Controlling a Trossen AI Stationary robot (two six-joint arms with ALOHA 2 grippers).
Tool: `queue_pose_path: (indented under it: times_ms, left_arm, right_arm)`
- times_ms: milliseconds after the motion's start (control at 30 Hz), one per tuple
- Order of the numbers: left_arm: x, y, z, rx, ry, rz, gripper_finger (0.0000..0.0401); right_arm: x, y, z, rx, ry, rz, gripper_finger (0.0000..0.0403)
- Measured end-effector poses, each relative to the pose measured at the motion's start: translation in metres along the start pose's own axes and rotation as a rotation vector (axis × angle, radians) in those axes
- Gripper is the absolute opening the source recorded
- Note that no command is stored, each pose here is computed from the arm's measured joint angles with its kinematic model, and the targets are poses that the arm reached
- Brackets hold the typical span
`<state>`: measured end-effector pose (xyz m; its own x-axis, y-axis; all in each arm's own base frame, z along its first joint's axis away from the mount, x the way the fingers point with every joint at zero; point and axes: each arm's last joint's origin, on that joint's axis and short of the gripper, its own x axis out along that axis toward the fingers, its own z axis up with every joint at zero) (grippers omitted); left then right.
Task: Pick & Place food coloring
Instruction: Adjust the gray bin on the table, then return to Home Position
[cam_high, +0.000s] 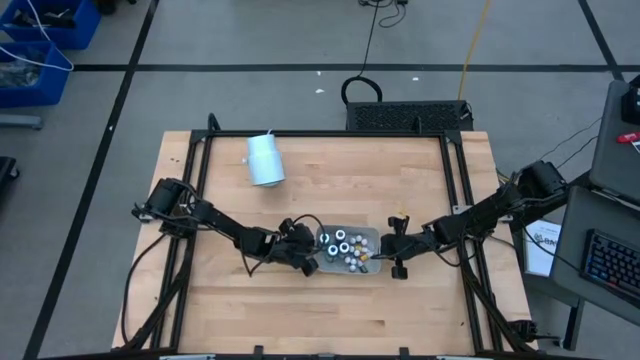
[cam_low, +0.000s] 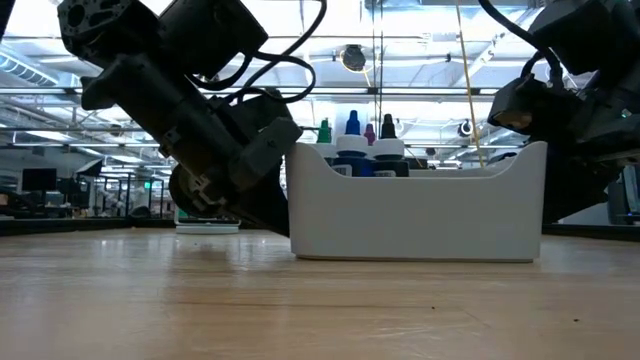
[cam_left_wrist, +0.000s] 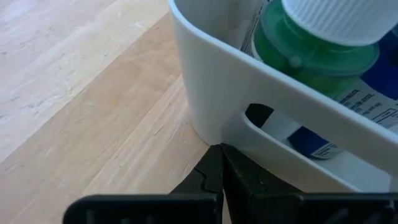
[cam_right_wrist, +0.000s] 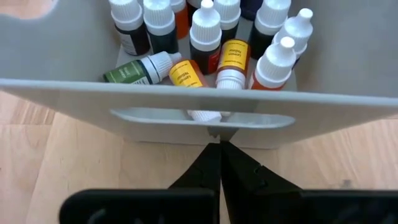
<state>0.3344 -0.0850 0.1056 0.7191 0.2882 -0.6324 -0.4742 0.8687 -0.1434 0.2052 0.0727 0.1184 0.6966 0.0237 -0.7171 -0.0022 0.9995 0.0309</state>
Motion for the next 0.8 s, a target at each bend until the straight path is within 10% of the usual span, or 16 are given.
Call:
queue_pose_path:
  times_ms: [800]
  left_arm:
    - [-0.064,-0.006,0.013,0.152,0.088,-0.016,0.0007]
  right_arm:
    - [-0.032,-0.005,0.012,-0.025,-0.068,0.01,0.0]
